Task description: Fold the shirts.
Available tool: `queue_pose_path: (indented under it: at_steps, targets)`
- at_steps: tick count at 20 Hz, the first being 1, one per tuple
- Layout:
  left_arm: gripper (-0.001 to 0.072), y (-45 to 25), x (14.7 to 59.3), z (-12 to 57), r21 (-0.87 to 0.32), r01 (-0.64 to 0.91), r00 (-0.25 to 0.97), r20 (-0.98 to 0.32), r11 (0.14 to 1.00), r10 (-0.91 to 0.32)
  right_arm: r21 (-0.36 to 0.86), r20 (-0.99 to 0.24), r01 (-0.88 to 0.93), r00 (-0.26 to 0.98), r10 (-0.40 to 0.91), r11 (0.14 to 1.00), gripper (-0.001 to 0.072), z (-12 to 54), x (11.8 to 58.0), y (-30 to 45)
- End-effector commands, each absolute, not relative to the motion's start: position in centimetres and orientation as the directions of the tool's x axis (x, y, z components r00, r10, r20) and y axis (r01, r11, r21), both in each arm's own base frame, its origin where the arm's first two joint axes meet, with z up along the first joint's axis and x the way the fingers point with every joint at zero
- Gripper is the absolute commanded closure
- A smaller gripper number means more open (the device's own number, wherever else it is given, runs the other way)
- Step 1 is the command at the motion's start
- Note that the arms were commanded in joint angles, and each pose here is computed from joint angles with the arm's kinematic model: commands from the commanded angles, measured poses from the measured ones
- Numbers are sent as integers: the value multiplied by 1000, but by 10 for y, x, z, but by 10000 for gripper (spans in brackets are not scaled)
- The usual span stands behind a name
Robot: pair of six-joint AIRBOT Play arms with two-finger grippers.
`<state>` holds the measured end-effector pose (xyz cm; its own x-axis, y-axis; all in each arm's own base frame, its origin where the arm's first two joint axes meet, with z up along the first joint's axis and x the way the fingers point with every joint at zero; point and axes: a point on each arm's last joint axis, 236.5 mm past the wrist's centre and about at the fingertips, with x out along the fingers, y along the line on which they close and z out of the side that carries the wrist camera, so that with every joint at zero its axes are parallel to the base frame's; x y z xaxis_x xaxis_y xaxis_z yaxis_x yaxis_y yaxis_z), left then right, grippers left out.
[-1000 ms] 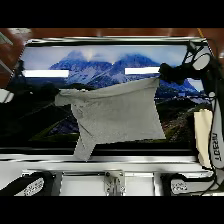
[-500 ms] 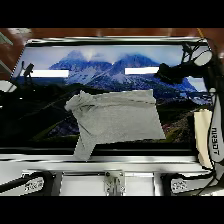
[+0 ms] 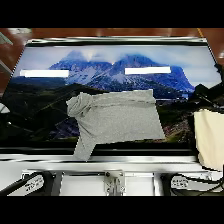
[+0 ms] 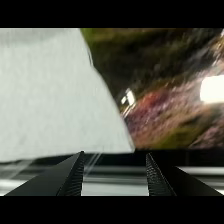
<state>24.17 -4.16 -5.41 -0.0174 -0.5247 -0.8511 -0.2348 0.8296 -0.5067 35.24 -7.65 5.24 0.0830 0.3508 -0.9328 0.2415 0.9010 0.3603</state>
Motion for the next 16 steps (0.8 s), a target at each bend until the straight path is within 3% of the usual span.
queue_pose_path:
  at_steps: [1, 4, 5, 6, 13, 15, 16]
  targets:
    - [115, -87, 207, -91, -586, -281, -37, -785, 760, -619, 492, -866, 251, 43, 498, 834, 195, 38, 333, -57]
    - [115, -105, 196, -108, -570, -249, -81, -793, 783, -604, 494, -867, 267, 77, 493, 827, 190, 26, 341, -57]
    - [116, -113, 198, -109, -579, -239, -79, -788, 779, -610, 491, -869, 270, 88, 486, 828, 104, 23, 343, -59]
    - [116, -122, 201, -110, -588, -234, -73, -783, 774, -617, 490, -870, 269, 92, 484, 829, 90, 20, 344, -59]
    - [148, -161, 197, -130, -599, -226, -123, -765, 768, -632, 455, -872, 303, -39, 488, 838, 90, -26, 305, -54]
    - [594, -164, 201, -128, -609, -241, -110, -756, 756, -645, 448, -869, 328, -57, 491, 832, 90, -43, 296, -51]
    - [665, -165, 200, -128, -610, -240, -111, -755, 755, -646, 446, -867, 342, -63, 494, 827, 90, -51, 291, -49]
